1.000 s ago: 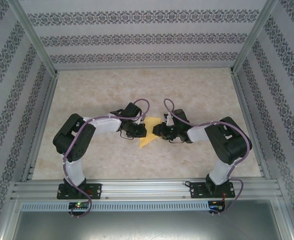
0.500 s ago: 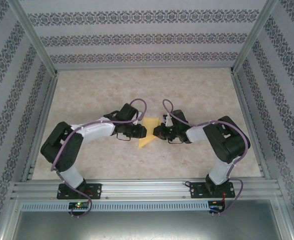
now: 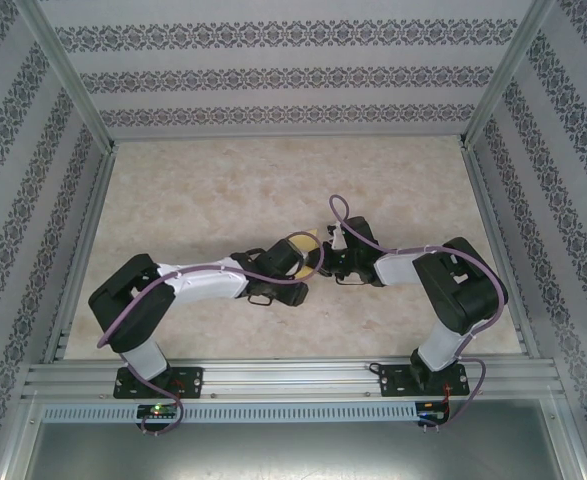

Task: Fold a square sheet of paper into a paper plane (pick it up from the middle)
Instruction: Third fold the triangle at the center of the table.

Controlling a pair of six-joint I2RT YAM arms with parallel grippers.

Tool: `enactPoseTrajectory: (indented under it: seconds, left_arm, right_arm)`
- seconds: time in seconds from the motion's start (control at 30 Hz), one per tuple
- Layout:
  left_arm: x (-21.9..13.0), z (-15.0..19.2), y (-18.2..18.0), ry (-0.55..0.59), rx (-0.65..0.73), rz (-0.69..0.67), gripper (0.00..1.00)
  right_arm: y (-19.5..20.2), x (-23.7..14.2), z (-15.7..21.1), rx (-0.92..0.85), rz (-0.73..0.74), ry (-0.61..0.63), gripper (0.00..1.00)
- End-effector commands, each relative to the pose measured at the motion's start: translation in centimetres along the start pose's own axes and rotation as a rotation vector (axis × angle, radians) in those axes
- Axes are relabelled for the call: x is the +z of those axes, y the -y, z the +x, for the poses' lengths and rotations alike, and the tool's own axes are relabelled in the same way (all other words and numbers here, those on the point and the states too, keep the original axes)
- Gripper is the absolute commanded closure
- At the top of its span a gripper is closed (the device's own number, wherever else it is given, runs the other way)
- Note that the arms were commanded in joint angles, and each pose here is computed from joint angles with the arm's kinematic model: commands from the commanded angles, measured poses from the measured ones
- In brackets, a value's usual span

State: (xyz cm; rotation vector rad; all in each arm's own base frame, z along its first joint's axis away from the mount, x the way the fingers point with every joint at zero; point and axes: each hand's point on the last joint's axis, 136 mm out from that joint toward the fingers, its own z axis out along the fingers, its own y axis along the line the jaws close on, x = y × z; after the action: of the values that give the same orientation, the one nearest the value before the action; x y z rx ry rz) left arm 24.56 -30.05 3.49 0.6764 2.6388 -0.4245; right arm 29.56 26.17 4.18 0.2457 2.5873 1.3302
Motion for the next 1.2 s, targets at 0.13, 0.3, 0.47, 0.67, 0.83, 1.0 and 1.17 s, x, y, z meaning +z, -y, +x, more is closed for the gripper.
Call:
enactPoseTrajectory:
  seconds: [0.13,0.3,0.47,0.67,0.83,1.0,1.17]
  left_arm:
    - [0.2,-1.0,-2.2,0.048,0.090,-0.213,0.45]
    - [0.9,-0.6,-2.0,0.034,0.120,-0.245,0.46]
    - [0.8,-0.7,-2.2,0.053,0.145,-0.331,0.51]
    - [0.6,-0.6,-2.6,0.058,0.151,-0.378,0.56]
    - [0.7,-0.4,-2.6,0.054,0.155,-0.373,0.64]
    - [0.9,-0.1,-2.6,0.049,0.152,-0.371,0.72]
    - [0.9,0.1,-2.8,0.047,0.144,-0.375,0.77]
  right_arm:
    - [-0.8,-0.1,-0.1,0.009,-0.004,0.006,1.00]
    - [-1.2,0.0,-0.2,0.014,-0.013,0.005,1.00]
    - [-1.2,0.0,-0.1,0.013,-0.012,0.001,0.99]
    - [-1.3,0.1,-0.1,0.012,-0.008,0.000,0.99]
    - [-1.3,0.2,-0.1,0.012,-0.007,-0.002,0.98]
    - [-1.4,0.2,-0.2,0.010,-0.006,-0.003,0.98]
    - [-1.4,0.3,-0.2,0.011,-0.005,-0.006,0.98]
